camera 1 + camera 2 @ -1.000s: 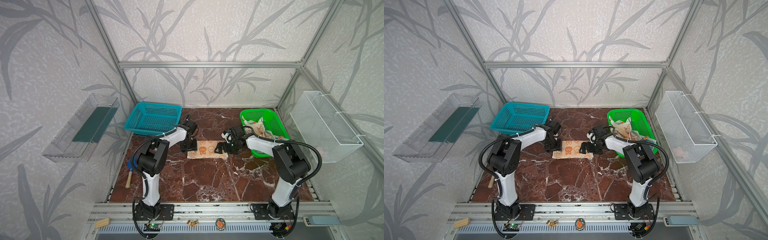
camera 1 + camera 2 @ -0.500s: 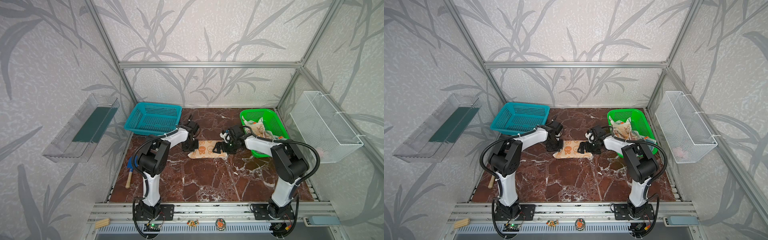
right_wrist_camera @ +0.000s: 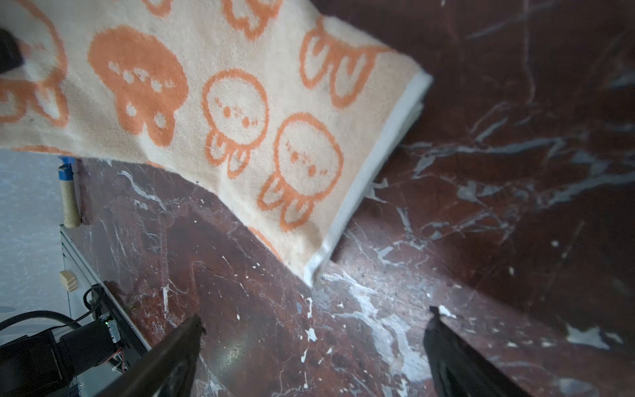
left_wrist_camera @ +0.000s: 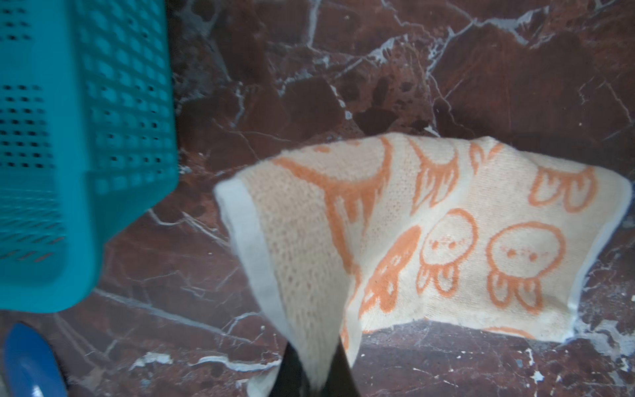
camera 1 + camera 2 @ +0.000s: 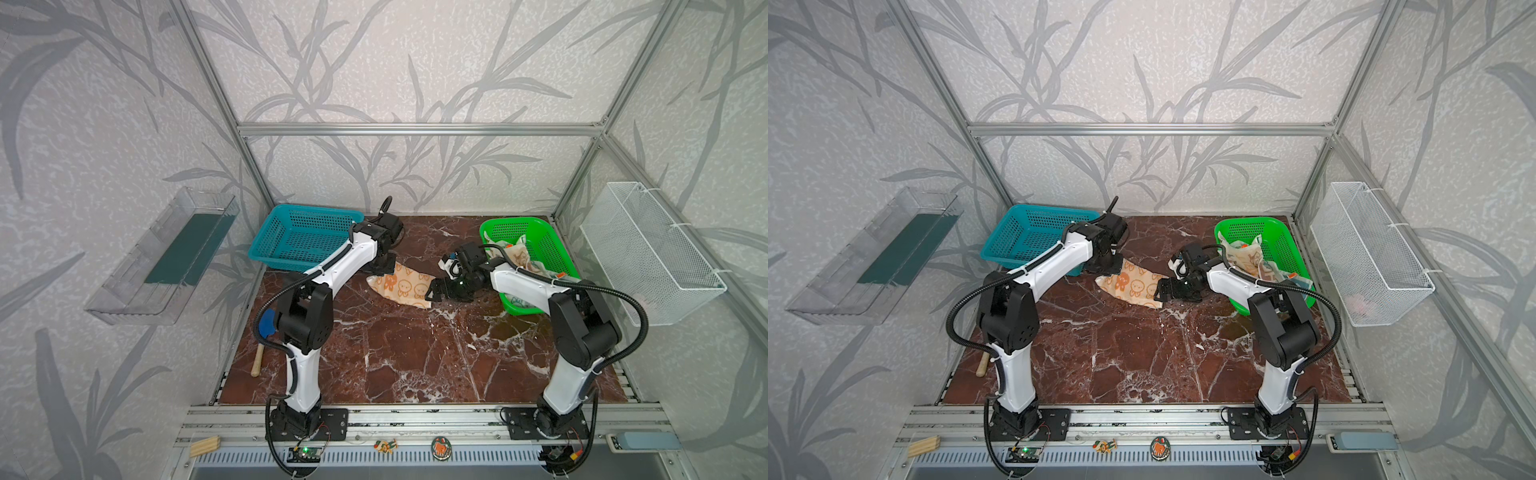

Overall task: Fold and stack the towels
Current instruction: 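Carry the folded towel with the left gripper into the teal basket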

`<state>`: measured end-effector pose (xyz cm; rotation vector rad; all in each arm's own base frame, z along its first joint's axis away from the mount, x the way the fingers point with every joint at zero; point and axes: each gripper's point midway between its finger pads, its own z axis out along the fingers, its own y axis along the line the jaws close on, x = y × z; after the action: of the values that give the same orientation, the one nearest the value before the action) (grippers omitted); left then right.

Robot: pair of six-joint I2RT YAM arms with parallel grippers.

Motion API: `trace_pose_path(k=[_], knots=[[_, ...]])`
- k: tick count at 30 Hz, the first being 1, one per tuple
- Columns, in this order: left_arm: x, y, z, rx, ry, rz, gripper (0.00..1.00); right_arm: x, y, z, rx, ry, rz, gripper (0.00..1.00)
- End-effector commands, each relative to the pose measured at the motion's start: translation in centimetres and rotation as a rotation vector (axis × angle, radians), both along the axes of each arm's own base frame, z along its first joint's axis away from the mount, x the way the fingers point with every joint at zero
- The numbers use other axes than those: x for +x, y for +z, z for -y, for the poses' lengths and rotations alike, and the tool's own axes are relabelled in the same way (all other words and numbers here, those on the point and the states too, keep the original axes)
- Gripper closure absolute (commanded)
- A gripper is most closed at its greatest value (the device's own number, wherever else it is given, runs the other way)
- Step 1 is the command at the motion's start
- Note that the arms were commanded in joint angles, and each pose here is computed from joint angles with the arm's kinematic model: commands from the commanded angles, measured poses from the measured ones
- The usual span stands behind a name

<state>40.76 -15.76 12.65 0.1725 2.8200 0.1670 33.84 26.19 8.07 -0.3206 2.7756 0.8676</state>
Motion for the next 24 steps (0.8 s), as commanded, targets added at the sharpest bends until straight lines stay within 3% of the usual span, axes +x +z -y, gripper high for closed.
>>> trace_pose_path(k=[1, 6, 12, 24], knots=[[0.4, 3.3, -2.9, 0.173, -0.035, 0.045, 1.00, 1.2, 4.0, -1.1, 0.014, 0.039, 0.083, 0.01], [3.5, 7.9, -5.0, 0.336, -0.065, 0.169, 1.00, 2.8, 7.8, -3.2, 0.046, 0.067, 0.160, 0.01], [6.7, 11.6, -7.9, 0.336, -0.062, 0.238, 1.00, 4.0, 9.3, -4.9, 0.074, 0.056, 0.186, 0.01], [10.1, 8.6, -13.8, 0.261, -0.096, 0.202, 1.00, 4.9, 11.0, -8.0, 0.077, 0.097, 0.225, 0.01]])
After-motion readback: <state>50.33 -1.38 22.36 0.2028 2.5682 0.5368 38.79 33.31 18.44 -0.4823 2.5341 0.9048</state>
